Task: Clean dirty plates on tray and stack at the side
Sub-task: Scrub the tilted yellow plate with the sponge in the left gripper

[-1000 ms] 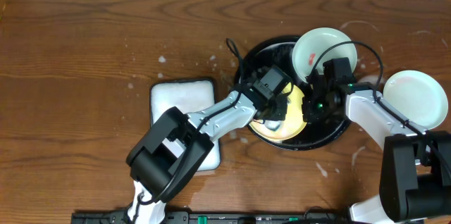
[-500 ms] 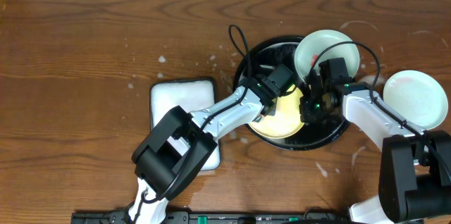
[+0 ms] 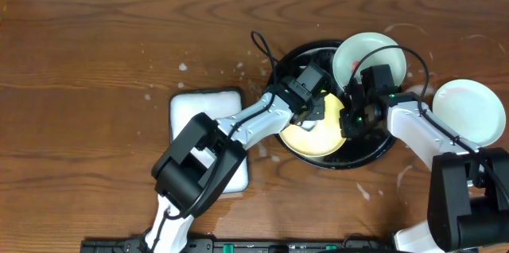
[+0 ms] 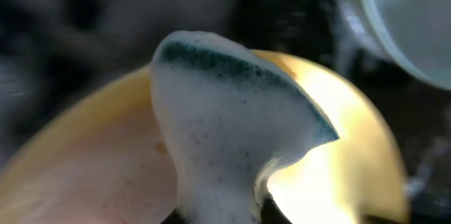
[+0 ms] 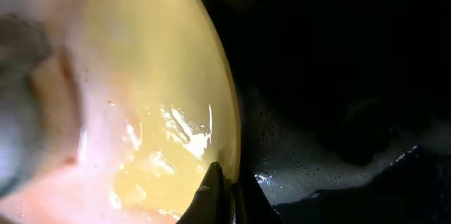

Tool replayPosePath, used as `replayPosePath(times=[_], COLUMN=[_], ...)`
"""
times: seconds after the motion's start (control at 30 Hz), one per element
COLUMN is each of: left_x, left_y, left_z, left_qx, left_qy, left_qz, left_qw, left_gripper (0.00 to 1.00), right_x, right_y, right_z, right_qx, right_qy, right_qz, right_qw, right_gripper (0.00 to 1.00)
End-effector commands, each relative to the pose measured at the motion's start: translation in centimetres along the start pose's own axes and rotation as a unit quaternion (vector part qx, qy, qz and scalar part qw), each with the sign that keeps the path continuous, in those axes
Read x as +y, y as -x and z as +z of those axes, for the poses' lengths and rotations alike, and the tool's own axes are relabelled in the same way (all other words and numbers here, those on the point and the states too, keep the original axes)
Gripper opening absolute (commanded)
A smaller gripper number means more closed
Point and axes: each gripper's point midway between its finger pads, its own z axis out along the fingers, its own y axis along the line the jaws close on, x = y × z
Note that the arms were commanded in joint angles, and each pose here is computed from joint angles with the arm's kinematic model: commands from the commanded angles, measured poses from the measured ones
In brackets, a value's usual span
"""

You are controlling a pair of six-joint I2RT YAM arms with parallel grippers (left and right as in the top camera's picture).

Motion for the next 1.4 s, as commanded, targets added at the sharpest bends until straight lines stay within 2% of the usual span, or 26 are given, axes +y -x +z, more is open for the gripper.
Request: replayPosePath(times=[0.0,0.2,0.3,0.4,0.5,0.57,0.67,0.83,0.9,1.07,1.2,1.37], left_x=[-0.9,0.5,5.6,11.0,14.2,14.7,13.4,7.4,4.1,-0.4,-0.5,1.5], left_y=[-2.3,-2.5,-1.2,0.4,1.3,1.2,-0.8,-5.0,-6.4,-9.0,-10.7,-12.1], left_z=[1.7,2.4,2.0,0.4,-1.4,-1.9,-1.5,0.2,1.0,3.0,3.6,2.5], left_qx=[0.051,0.053,0.022,0.003,0.009,0.02,0.062,0.144,0.171,0.21,0.24,0.275], left_qy=[-0.037,-0.014,0.094,0.21,0.276,0.289,0.252,0.114,0.052,-0.032,-0.035,0.005], left_qz=[-0.041,-0.024,0.015,0.048,0.068,0.067,0.047,-0.029,-0.061,-0.074,-0.084,-0.091], left_qw=[0.997,0.998,0.995,0.977,0.959,0.955,0.965,0.983,0.982,0.974,0.967,0.957], left_gripper=[0.08,0.07,0.08,0.07,0.07,0.07,0.08,0.07,0.08,0.08,0.08,0.07], right_x=[-2.0,-2.0,-2.0,-2.0,-2.0,-2.0,-2.0,-2.0,-2.1,-2.1,-2.1,-2.1], right_y=[-1.9,-1.9,-1.9,-2.0,-1.9,-2.0,-2.0,-2.0,-1.9,-1.9,-2.0,-2.0], right_z=[1.0,1.0,1.0,1.0,1.0,1.0,1.0,1.0,1.0,1.0,1.0,1.0], right_qx=[0.033,0.033,0.034,0.035,0.034,0.035,0.036,0.036,0.034,0.034,0.035,0.034], right_qy=[-0.048,-0.048,-0.047,-0.047,-0.048,-0.048,-0.048,-0.048,-0.051,-0.051,-0.051,-0.051], right_qz=[-0.022,-0.022,-0.022,-0.022,-0.022,-0.022,-0.02,-0.02,-0.02,-0.02,-0.02,-0.02], right_qw=[0.998,0.998,0.998,0.998,0.998,0.998,0.998,0.998,0.998,0.998,0.998,0.998], right_gripper=[0.01,0.01,0.01,0.01,0.01,0.01,0.01,0.01,0.01,0.01,0.01,0.01])
